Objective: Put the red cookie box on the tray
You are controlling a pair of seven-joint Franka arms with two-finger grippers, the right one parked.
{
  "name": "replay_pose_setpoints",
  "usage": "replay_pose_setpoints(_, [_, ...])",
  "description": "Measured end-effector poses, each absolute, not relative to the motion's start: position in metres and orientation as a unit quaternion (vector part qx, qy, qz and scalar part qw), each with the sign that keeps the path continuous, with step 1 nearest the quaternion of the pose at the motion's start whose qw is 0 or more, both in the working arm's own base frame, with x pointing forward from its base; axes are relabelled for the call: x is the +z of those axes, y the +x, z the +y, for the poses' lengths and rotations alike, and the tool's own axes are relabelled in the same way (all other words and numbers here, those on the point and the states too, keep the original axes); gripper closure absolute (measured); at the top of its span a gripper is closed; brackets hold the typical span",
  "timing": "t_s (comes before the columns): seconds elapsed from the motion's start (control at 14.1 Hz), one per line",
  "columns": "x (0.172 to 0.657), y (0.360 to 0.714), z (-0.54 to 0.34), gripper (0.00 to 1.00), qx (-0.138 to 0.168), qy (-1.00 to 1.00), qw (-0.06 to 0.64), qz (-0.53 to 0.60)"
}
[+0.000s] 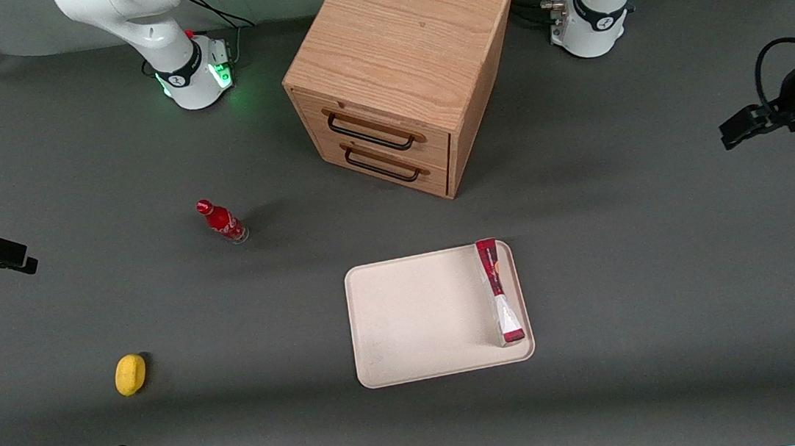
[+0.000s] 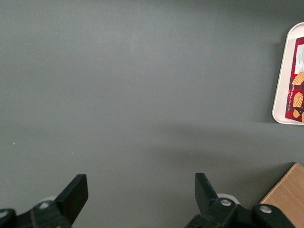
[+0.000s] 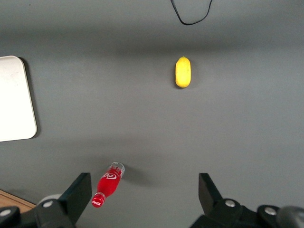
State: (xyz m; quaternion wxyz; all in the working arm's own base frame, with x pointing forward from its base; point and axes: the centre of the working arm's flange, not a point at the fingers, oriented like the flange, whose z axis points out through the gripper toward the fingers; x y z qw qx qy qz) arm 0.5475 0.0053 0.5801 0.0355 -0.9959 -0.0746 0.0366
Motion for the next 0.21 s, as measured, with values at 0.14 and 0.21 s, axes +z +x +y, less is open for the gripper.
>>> replay_pose_setpoints(0.14, [0.5798, 0.5518, 0.0066, 0.0, 0.044, -0.995, 0.036, -0.076])
replay_pose_setpoints(0.21, [0.5772, 0.5542, 0.005, 0.0, 0.047, -0.995, 0.036, -0.074])
